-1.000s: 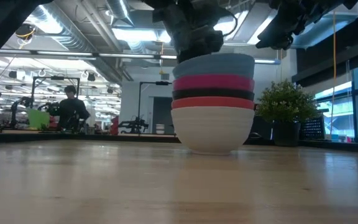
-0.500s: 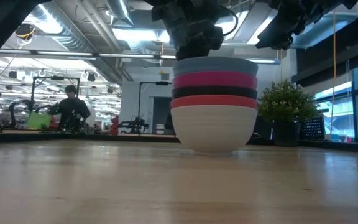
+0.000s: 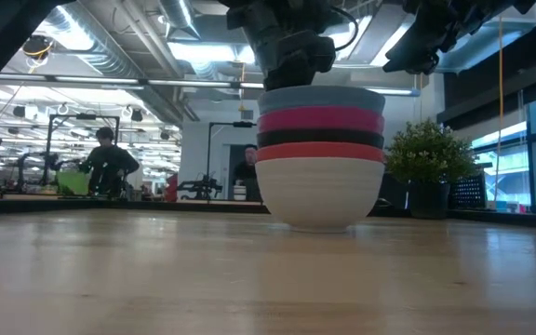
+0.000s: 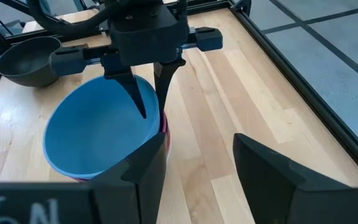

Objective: Nest bowls inside each other
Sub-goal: Stack the blue bowl on top of the red bowl

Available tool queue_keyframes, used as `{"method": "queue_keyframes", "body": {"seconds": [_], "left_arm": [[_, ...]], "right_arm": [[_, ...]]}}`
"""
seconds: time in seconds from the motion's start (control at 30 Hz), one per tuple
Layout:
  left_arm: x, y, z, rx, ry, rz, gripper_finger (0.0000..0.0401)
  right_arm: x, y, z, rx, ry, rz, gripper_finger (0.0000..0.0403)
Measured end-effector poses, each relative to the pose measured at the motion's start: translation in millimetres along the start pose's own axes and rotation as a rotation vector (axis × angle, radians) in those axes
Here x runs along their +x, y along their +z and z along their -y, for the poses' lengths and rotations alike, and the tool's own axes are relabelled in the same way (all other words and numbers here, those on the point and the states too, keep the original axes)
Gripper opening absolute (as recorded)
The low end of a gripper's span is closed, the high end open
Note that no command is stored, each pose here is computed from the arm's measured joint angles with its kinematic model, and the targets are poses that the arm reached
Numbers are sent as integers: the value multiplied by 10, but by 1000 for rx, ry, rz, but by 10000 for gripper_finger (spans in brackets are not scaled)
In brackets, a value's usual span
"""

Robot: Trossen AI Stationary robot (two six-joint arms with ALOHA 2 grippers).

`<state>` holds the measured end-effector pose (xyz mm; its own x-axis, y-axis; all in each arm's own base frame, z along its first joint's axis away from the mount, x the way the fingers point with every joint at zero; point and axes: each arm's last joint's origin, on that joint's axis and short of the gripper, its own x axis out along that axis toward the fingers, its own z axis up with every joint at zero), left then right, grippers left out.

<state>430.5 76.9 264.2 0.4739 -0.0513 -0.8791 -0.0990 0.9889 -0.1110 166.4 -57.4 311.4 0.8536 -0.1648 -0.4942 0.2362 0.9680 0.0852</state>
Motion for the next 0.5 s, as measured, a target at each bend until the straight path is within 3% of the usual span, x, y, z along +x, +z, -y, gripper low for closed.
{"method": "queue_keyframes", "body": {"seconds": [0.5], "left_arm": [[-4,-5,-3,-53,-19,-5,94]], "right_arm": [[0,0,0,6,0,0,186]]}}
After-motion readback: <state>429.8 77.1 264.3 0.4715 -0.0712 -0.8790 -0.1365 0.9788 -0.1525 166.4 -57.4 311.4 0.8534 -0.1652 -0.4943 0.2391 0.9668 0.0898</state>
